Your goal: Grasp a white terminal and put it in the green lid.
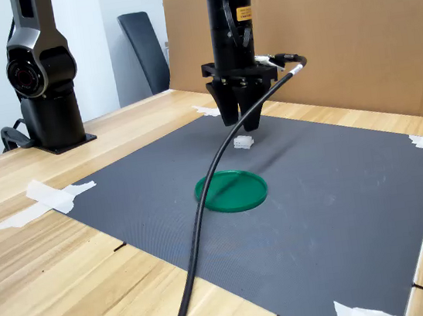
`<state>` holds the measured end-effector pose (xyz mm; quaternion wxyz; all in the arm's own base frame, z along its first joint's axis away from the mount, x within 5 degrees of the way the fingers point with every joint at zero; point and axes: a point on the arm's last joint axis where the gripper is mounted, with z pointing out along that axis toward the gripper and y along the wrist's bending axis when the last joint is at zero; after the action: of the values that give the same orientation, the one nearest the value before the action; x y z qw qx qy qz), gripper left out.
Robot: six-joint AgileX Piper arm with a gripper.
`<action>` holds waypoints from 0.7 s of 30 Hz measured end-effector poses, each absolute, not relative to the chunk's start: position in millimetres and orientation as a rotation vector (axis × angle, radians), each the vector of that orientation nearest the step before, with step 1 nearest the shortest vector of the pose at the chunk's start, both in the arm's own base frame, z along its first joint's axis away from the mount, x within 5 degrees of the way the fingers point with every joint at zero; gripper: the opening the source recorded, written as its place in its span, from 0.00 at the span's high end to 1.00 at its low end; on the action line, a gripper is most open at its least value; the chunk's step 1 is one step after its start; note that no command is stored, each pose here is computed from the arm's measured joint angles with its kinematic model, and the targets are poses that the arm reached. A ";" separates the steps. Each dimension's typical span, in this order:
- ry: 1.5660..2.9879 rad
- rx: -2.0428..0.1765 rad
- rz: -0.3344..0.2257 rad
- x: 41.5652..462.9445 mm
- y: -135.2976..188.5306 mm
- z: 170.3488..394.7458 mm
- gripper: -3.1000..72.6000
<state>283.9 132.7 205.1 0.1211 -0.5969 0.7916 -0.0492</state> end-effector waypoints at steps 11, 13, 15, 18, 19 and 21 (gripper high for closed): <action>2.276 -1.722 -0.148 281.7 132.4 211.5 0.32; 2.237 -1.748 -0.161 283.1 133.0 212.0 0.32; 2.211 -1.781 -0.167 283.4 133.2 211.7 0.32; 2.126 -1.902 -0.188 284.1 133.4 209.0 0.32; 2.102 -1.935 -0.193 284.3 133.5 208.1 0.32; 2.047 -2.015 -0.206 284.1 133.1 206.7 0.32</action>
<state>284.1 133.1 206.7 0.1303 -0.6938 0.7048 -0.0708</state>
